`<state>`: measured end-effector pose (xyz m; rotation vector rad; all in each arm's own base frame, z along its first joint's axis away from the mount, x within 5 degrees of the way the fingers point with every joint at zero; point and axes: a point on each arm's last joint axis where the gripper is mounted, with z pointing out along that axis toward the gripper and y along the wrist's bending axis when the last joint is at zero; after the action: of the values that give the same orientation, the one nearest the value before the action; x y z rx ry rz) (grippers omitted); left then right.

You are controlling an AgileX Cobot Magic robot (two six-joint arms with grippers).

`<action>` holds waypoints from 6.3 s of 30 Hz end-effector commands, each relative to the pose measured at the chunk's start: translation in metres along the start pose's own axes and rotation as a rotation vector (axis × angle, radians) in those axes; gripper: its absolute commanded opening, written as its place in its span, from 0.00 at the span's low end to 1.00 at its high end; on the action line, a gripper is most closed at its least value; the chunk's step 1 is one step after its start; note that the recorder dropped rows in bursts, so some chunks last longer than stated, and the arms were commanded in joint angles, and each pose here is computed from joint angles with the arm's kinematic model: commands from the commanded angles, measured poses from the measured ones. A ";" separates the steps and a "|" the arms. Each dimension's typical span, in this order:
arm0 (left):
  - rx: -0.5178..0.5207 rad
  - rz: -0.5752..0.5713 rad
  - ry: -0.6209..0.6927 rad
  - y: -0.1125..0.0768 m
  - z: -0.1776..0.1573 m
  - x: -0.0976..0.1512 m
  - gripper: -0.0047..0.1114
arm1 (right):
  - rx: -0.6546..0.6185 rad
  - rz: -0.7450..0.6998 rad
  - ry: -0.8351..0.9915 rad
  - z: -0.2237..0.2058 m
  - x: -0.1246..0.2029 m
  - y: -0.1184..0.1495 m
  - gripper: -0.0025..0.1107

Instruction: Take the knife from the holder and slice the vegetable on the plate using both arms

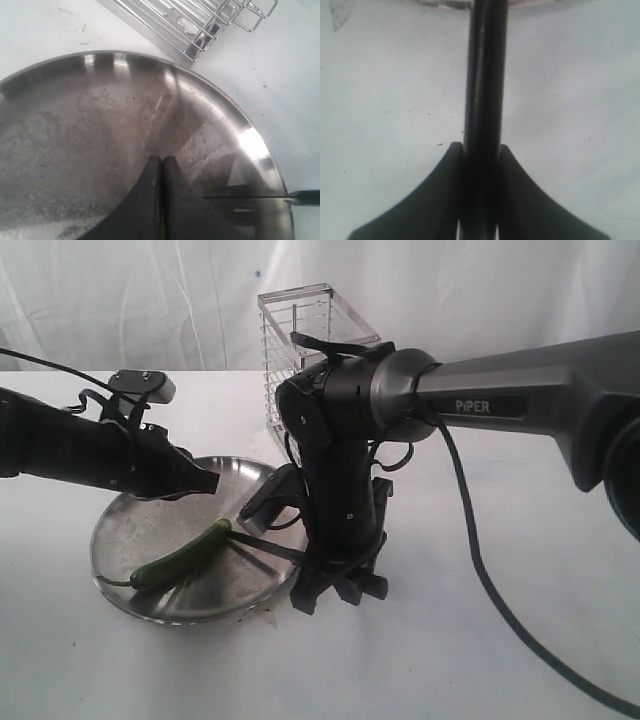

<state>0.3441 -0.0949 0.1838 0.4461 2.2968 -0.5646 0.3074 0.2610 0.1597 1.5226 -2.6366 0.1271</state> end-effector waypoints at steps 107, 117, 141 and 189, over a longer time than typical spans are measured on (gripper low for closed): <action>0.042 -0.266 0.123 0.064 -0.028 0.025 0.04 | 0.171 -0.151 -0.036 -0.003 -0.052 0.038 0.02; 0.013 -0.258 0.100 0.063 -0.015 0.025 0.04 | 0.172 -0.155 -0.036 -0.003 -0.052 0.038 0.02; 0.026 -0.225 0.236 0.061 0.038 0.063 0.04 | 0.179 -0.156 -0.032 -0.002 -0.052 0.037 0.02; 0.023 -0.117 0.261 0.039 -0.015 0.020 0.04 | 0.271 -0.158 0.047 0.003 -0.031 0.027 0.02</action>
<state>0.3426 -0.0475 0.1661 0.4505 2.5842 -0.5700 0.3049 0.2983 0.1472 1.7553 -2.5423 0.5682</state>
